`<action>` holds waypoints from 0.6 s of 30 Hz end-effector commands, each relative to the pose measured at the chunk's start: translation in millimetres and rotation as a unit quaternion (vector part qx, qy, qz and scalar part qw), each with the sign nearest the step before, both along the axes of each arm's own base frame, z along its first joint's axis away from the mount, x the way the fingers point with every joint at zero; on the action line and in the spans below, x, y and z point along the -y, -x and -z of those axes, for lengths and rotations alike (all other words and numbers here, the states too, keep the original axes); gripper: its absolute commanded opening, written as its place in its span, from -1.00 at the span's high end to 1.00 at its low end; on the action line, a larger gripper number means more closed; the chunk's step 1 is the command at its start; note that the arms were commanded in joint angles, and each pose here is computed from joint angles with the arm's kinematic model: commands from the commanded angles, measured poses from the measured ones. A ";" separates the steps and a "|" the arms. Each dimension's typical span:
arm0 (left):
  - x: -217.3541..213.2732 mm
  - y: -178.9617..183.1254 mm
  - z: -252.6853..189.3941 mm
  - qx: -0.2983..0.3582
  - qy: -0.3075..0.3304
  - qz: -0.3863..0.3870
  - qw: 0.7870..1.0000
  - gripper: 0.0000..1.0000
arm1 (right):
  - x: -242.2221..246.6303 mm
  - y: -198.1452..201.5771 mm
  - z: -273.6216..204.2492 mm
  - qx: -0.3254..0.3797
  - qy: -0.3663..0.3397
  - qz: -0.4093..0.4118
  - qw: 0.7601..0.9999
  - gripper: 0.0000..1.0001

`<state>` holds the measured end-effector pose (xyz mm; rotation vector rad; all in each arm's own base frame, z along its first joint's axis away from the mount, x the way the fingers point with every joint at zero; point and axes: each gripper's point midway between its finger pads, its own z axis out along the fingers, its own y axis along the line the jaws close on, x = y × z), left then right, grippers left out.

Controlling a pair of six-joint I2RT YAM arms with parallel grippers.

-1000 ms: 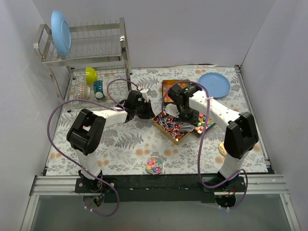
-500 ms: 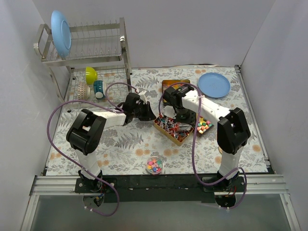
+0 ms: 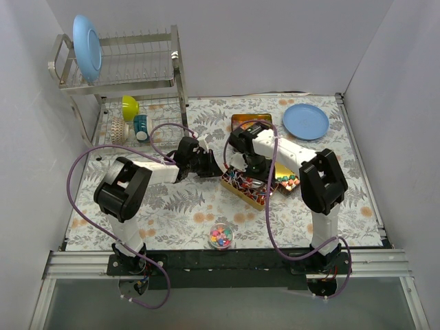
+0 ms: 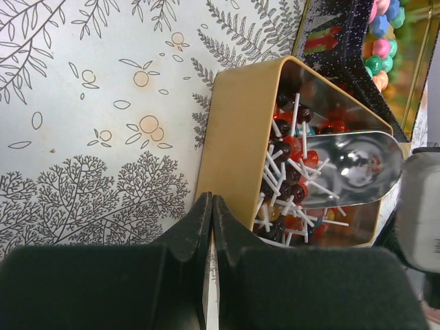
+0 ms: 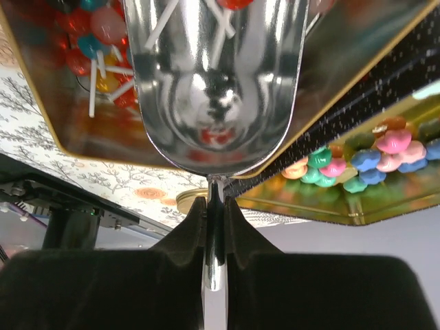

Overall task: Pack the candies
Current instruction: Scoop the fake candies from the storage box.

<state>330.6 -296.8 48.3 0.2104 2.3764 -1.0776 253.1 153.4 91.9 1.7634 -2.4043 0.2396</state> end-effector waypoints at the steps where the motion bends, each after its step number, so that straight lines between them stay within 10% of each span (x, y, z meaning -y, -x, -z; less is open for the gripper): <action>1: 12.3 11.6 -22.9 0.008 0.034 0.030 0.999 1.00 | -24.9 -4.2 13.3 -0.008 -0.028 0.006 1.000 0.97; 18: 5.1 -2.2 -24.1 0.002 0.012 0.016 1.000 1.00 | -48.9 15.7 36.7 -0.082 -0.120 0.012 0.989 0.97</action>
